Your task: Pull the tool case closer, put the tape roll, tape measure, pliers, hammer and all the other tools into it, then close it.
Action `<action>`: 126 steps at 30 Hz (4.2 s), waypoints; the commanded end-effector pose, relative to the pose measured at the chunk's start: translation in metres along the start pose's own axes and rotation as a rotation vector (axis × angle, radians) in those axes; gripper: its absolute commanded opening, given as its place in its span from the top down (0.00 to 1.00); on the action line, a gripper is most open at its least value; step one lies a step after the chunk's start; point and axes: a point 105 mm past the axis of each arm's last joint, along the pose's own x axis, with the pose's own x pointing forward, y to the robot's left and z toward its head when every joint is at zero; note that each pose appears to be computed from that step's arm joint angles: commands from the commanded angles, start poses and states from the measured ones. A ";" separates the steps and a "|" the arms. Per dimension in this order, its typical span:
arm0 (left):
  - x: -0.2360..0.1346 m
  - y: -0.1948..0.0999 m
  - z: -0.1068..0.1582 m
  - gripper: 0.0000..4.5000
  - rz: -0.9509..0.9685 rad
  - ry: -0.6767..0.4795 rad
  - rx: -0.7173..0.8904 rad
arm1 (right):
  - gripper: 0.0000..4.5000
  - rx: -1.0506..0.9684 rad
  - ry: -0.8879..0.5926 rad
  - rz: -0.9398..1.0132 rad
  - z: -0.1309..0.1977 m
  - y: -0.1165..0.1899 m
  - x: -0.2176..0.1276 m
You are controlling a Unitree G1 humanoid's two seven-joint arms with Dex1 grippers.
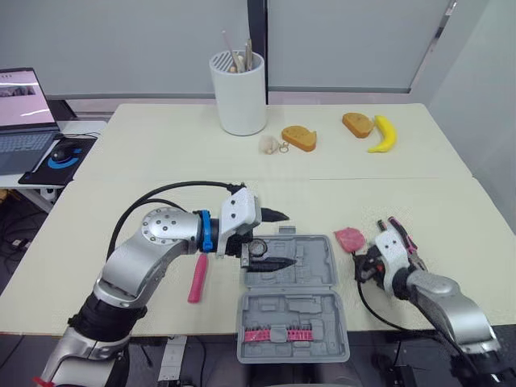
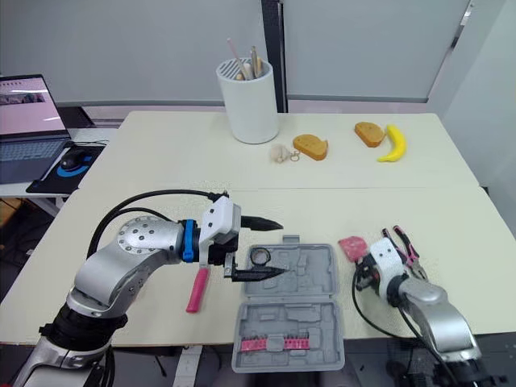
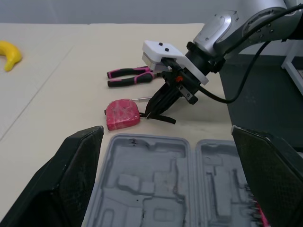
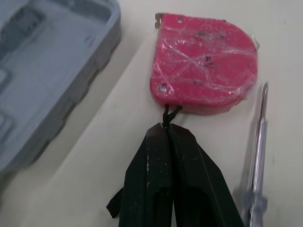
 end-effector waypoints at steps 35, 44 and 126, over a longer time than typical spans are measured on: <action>0.006 -0.043 0.002 0.00 -0.206 -0.012 0.036 | 0.52 -0.252 0.076 0.494 0.016 0.059 -0.084; 0.001 -0.038 -0.010 0.00 -0.241 0.042 0.188 | 0.01 -0.672 0.007 0.533 0.020 0.025 -0.065; -0.032 -0.005 -0.015 0.00 0.180 -0.027 0.042 | 0.28 -1.067 0.226 0.311 0.096 0.035 0.054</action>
